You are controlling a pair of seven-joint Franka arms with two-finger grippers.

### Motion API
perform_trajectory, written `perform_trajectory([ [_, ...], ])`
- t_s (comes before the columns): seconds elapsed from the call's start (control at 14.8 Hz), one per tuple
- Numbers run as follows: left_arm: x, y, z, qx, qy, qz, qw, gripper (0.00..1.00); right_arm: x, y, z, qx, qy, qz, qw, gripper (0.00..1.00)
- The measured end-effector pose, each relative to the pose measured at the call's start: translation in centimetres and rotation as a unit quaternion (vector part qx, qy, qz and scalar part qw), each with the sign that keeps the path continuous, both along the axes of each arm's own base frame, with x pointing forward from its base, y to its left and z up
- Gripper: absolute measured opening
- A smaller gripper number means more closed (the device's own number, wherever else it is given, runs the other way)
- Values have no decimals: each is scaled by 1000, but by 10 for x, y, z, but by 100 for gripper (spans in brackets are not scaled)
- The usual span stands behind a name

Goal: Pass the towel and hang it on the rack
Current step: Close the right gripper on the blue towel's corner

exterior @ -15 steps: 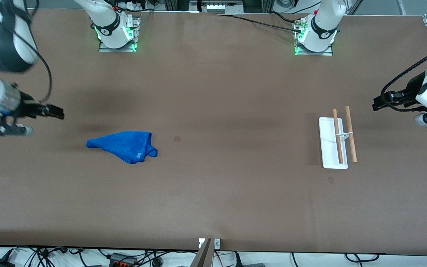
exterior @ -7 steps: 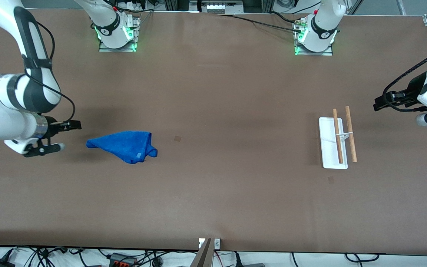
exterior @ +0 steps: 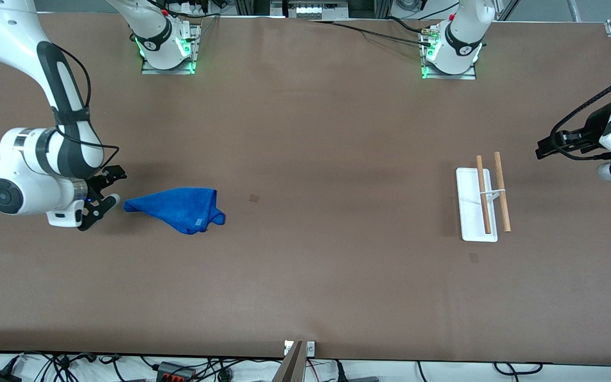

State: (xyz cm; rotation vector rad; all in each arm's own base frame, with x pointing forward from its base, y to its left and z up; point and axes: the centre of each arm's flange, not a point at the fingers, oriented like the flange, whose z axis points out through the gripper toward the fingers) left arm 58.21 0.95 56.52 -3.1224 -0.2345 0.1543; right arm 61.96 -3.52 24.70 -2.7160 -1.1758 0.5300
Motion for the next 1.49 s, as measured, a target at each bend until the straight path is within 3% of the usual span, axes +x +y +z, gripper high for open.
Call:
perform_trajectory([
  [0.41,0,0,0,0,0,0,1000,100,7,0,-37,75,-14,130,989,100],
  [0.68,0,1,0,0,0,0,1000,100,14,1,-46,91,-37,183,978,100],
  [1.08,0,1,0,0,0,1,1000,100,14,2,-64,96,-36,198,975,96],
  [1.15,0,1,0,0,0,1,1000,100,13,2,-68,98,-34,200,974,91],
  [1.29,0,1,0,0,0,1,1000,100,12,2,-73,101,-31,207,973,73],
  [1.35,0,1,0,0,0,1,1000,100,13,2,-72,103,-32,212,971,73],
  [1.42,0,1,0,0,0,1,1000,100,14,1,-71,104,-33,214,971,67],
  [1.49,0,1,0,0,0,1,1000,100,14,1,-71,104,-34,214,971,53],
])
